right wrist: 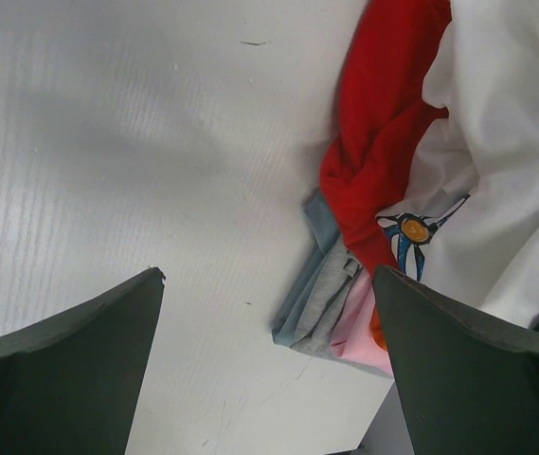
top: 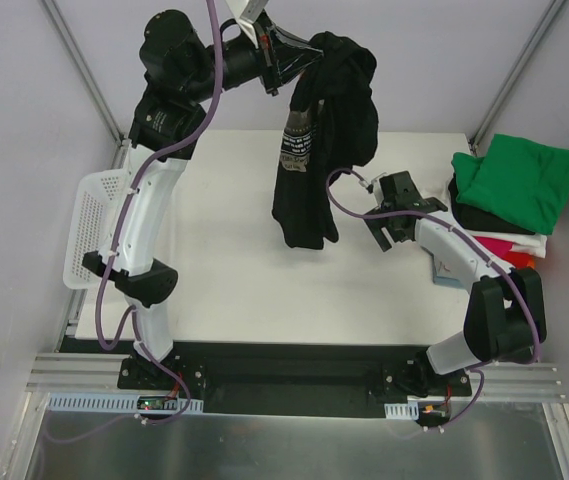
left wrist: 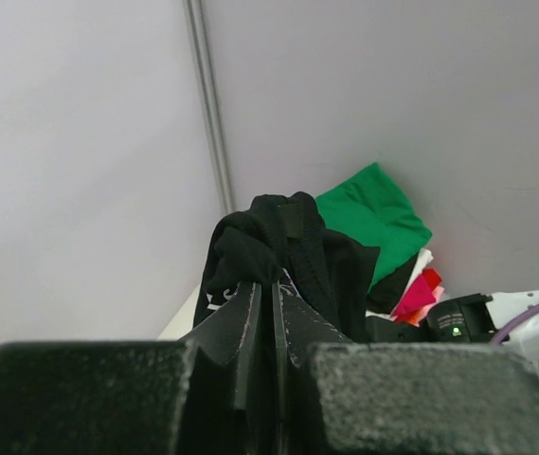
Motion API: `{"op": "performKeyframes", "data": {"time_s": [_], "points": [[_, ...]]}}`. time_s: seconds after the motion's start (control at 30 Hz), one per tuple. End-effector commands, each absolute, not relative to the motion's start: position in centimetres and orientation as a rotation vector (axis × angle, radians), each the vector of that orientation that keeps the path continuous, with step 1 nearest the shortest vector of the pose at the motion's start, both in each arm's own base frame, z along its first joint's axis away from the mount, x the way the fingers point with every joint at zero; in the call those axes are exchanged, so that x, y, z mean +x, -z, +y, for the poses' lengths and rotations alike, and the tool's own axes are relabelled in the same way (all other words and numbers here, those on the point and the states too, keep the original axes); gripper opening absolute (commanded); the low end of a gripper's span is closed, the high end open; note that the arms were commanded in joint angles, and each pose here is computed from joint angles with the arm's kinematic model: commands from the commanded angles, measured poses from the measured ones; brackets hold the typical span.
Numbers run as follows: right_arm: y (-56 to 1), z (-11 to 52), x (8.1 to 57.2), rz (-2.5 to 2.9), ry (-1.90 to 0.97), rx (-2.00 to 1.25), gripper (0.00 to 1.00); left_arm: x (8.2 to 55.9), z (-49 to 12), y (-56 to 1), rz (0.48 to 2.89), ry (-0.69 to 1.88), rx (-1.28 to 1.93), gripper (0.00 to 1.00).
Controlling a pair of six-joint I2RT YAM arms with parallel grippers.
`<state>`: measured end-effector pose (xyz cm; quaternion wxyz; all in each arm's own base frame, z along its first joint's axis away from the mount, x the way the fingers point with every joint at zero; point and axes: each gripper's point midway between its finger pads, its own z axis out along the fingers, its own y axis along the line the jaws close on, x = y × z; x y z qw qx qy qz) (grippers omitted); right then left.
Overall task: Fold and stack the t-shirts
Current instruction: Move the tshirt to the center of the board
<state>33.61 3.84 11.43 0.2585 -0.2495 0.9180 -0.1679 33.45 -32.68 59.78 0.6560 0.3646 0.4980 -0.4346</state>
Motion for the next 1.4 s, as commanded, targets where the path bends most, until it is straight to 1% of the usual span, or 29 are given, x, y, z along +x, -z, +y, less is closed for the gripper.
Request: {"op": "performKeyframes", "data": {"time_s": [0.0, 0.03, 0.07, 0.1, 0.2, 0.23, 0.27, 0.3, 0.33, 0.37, 0.43, 0.47, 0.5, 0.6, 0.67, 0.8, 1.0, 1.13, 1.3, 1.37], "points": [[-11.9, 3.6, 33.9, 2.486, 0.459, -0.647, 0.96, 32.8, -30.3, -63.5, 1.004, 0.826, 0.792, 0.00], [-11.9, 3.5, 33.9, 2.487, 0.458, -0.645, 0.97, 33.5, -29.6, -63.3, 1.022, 0.770, 0.768, 0.00], [-12.1, 3.4, 33.9, 2.484, 0.456, -0.640, 0.96, 33.0, -28.3, -64.0, 1.015, 0.721, 0.747, 0.00], [-12.0, 3.4, 33.8, 2.485, 0.451, -0.640, 0.97, 34.4, -27.8, -62.4, 1.057, 0.653, 0.756, 0.00], [-12.2, 3.5, 33.7, 2.486, 0.439, -0.637, 0.97, 36.0, -25.0, -60.5, 1.111, 0.433, 0.745, 0.00], [-12.1, 3.6, 33.6, 2.489, 0.433, -0.641, 0.96, 36.4, -24.3, -59.9, 1.125, 0.372, 0.747, 0.04], [-12.2, 3.6, 33.6, 2.491, 0.432, -0.640, 0.97, 36.9, -23.2, -58.3, 1.173, 0.302, 0.737, 0.34], [-12.2, 3.7, 33.7, 2.489, 0.426, -0.640, 0.97, 37.3, -22.4, -57.5, 1.173, 0.210, 0.771, 0.47], [-12.1, 3.7, 33.6, 2.492, 0.425, -0.640, 0.96, 37.5, -21.7, -56.6, 1.193, 0.156, 0.778, 0.56], [-12.2, 3.7, 33.6, 2.490, 0.424, -0.641, 0.96, 37.6, -21.0, -54.8, 1.232, 0.108, 0.792, 0.70], [-12.1, 3.7, 33.6, 2.494, 0.425, -0.643, 0.96, 38.4, -18.7, -53.1, 1.271, -0.064, 0.806, 0.83], [-12.1, 3.7, 33.6, 2.496, 0.423, -0.645, 0.97, 38.8, -17.6, -51.7, 1.296, -0.138, 0.803, 0.93], [-12.2, 3.7, 33.6, 2.495, 0.424, -0.644, 0.96, 39.6, -15.4, -51.2, 1.328, -0.280, 0.760, 0.99], [-12.4, 3.8, 33.6, 2.495, 0.409, -0.634, 0.96, 39.9, -13.0, -48.6, 1.362, -0.435, 0.742, 0.99], [-12.8, 4.2, 33.5, 2.488, 0.375, -0.633, 0.97, 39.2, -12.7, -46.2, 1.392, -0.437, 0.775, 0.99], [-13.1, 5.5, 33.4, 2.484, 0.305, -0.669, 0.96, 39.3, -12.7, -43.1, 1.463, -0.411, 0.773, 0.99], [-13.4, 7.2, 34.0, 2.430, 0.373, -0.802, 0.96, 41.5, -16.1, -38.1, 1.545, -0.271, 0.855, 0.99], [-14.0, 6.5, 34.7, 2.400, 0.448, -0.783, 0.97, 42.6, -19.1, -32.2, 1.652, -0.126, 0.927, 0.99], [-14.2, 3.6, 35.0, 2.427, 0.503, -0.676, 0.96, 41.7, -21.9, -24.1, 1.811, 0.023, 1.015, 0.99], [-14.4, 2.0, 34.8, 2.443, 0.511, -0.631, 0.96, 40.2, -23.4, -21.1, 1.854, 0.085, 1.086, 0.99]]}}
